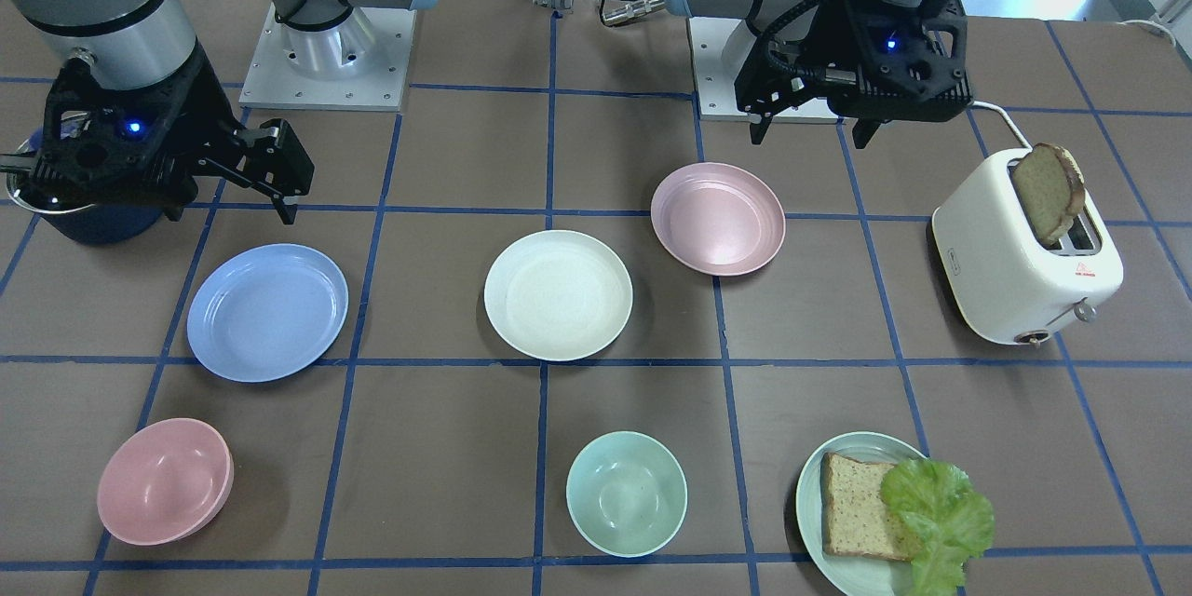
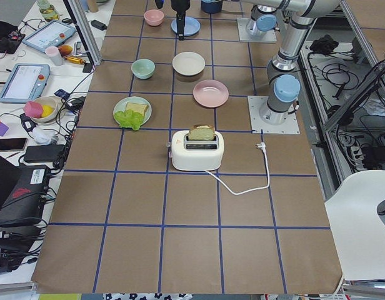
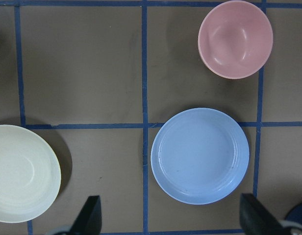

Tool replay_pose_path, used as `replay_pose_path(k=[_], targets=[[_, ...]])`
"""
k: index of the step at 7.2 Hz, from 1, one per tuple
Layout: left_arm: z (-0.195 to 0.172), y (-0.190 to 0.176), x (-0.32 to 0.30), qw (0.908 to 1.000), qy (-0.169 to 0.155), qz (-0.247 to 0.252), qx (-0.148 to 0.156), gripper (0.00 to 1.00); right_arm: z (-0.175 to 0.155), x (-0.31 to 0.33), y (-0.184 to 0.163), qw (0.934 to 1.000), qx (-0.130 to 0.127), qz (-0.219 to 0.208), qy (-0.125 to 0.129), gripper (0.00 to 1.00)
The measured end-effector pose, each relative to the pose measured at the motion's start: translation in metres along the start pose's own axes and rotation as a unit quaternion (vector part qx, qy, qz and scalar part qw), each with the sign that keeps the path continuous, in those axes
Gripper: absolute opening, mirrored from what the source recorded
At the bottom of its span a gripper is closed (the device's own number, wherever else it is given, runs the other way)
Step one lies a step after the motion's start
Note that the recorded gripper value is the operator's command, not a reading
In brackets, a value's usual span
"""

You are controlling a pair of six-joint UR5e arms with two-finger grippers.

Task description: Stack three plates with pink and blue

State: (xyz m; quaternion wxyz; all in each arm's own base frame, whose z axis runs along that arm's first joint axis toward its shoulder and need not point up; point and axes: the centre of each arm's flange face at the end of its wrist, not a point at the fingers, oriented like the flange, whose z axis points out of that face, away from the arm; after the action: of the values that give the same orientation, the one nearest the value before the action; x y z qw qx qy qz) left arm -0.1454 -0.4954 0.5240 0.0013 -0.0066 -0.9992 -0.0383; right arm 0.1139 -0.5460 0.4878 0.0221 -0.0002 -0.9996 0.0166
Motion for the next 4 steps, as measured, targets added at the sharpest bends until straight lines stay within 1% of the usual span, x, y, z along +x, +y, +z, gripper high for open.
replay_pose_path(k=[1,2,3,4], targets=[[0.017,-0.001,0.0,0.9997,0.0,-0.002,-0.026,1.0,0.015,0.017,-0.009,0.9998,-0.015,0.012,0.0,1.0],[0.035,0.0,0.0,0.999,-0.001,-0.002,-0.045,1.0,0.036,0.041,-0.015,0.9991,-0.036,0.023,-0.001,1.0],[0.052,0.003,0.002,0.9986,-0.001,-0.001,-0.053,1.0,0.062,0.069,-0.016,0.9982,-0.055,0.025,-0.007,1.0],[0.067,0.008,0.004,0.9985,-0.002,0.001,-0.054,1.0,0.087,0.096,-0.012,0.9973,-0.067,0.029,-0.012,1.0]])
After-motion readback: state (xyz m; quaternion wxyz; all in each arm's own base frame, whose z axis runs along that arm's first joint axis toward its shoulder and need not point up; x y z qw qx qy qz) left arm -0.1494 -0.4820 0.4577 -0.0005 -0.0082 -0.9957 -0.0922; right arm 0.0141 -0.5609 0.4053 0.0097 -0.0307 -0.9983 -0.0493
